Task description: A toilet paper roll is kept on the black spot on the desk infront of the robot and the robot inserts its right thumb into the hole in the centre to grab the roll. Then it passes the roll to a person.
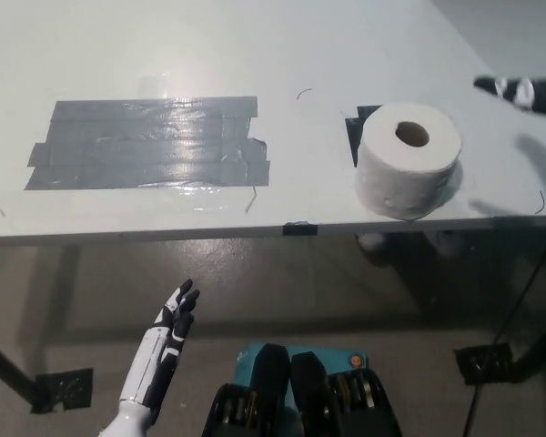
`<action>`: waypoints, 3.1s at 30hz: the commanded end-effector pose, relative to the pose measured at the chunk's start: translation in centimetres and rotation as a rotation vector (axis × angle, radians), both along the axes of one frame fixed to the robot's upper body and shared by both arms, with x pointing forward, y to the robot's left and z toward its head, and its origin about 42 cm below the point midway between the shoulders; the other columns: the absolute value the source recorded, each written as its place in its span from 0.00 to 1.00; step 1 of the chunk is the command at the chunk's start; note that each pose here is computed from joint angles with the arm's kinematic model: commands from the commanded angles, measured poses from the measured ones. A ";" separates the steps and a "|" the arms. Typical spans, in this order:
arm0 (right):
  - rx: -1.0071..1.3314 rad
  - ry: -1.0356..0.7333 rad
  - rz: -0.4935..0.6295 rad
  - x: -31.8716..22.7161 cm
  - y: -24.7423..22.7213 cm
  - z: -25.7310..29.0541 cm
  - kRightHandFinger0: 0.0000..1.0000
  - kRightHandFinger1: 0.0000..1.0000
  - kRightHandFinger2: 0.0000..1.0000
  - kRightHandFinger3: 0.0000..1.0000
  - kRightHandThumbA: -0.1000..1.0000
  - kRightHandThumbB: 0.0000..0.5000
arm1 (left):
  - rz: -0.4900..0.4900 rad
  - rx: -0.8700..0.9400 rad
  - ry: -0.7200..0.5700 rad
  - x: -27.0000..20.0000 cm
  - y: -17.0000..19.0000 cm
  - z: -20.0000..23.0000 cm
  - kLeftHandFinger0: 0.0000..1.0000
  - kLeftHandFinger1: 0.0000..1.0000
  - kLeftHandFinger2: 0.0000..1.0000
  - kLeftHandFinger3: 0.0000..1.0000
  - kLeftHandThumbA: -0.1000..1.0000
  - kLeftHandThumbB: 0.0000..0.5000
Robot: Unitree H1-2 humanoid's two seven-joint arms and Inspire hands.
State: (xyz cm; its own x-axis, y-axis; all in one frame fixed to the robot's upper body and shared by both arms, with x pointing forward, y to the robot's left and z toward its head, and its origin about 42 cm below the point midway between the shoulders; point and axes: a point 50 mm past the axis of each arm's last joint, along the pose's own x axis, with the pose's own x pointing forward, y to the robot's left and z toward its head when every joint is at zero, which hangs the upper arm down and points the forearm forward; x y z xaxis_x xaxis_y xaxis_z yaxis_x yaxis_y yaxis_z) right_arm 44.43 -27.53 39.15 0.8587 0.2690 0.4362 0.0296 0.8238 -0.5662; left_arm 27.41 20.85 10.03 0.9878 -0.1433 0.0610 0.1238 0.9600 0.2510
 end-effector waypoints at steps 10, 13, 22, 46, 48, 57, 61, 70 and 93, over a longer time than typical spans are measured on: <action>-0.406 0.664 0.052 13.0 3.3 11.3 1.00 1.00 1.00 1.00 1.00 0.73 | 0.004 -0.004 -0.102 0.7 0.1 2.5 1.00 1.00 1.00 1.00 1.00 0.16; -0.453 0.691 0.060 13.8 4.7 11.2 1.00 1.00 1.00 1.00 1.00 0.72 | 0.006 -0.002 -0.108 0.7 0.2 2.5 1.00 1.00 1.00 1.00 1.00 0.18; -0.586 0.778 -0.053 15.1 7.3 8.9 1.00 1.00 1.00 1.00 1.00 0.84 | -0.002 -0.011 -0.112 1.0 -0.1 2.9 1.00 1.00 1.00 1.00 1.00 0.19; -0.700 0.914 0.007 15.4 7.0 4.6 1.00 1.00 1.00 1.00 1.00 0.82 | -0.015 0.002 -0.127 1.6 -0.3 3.9 1.00 1.00 1.00 1.00 1.00 0.20; -0.703 0.915 0.010 15.4 6.9 4.3 1.00 1.00 1.00 1.00 1.00 0.79 | -0.013 0.004 -0.126 1.7 -0.3 3.9 1.00 1.00 1.00 1.00 1.00 0.20; -0.759 0.880 0.026 15.4 7.1 2.7 1.00 1.00 1.00 1.00 1.00 0.84 | -0.017 0.012 -0.132 2.0 -0.3 4.1 1.00 1.00 1.00 1.00 1.00 0.19; -0.761 0.900 0.011 15.5 7.2 1.9 1.00 1.00 1.00 1.00 1.00 0.87 | -0.016 0.012 -0.136 2.1 -0.3 4.3 1.00 1.00 1.00 1.00 1.00 0.20; -0.652 0.859 -0.030 15.7 7.6 1.0 1.00 1.00 1.00 1.00 1.00 0.97 | -0.022 0.005 -0.148 2.4 -0.4 4.5 1.00 1.00 1.00 1.00 1.00 0.20; -0.593 0.745 -0.061 15.9 7.4 0.2 1.00 1.00 1.00 1.00 1.00 0.87 | -0.026 0.011 -0.156 2.8 -0.4 4.9 1.00 1.00 1.00 1.00 1.00 0.18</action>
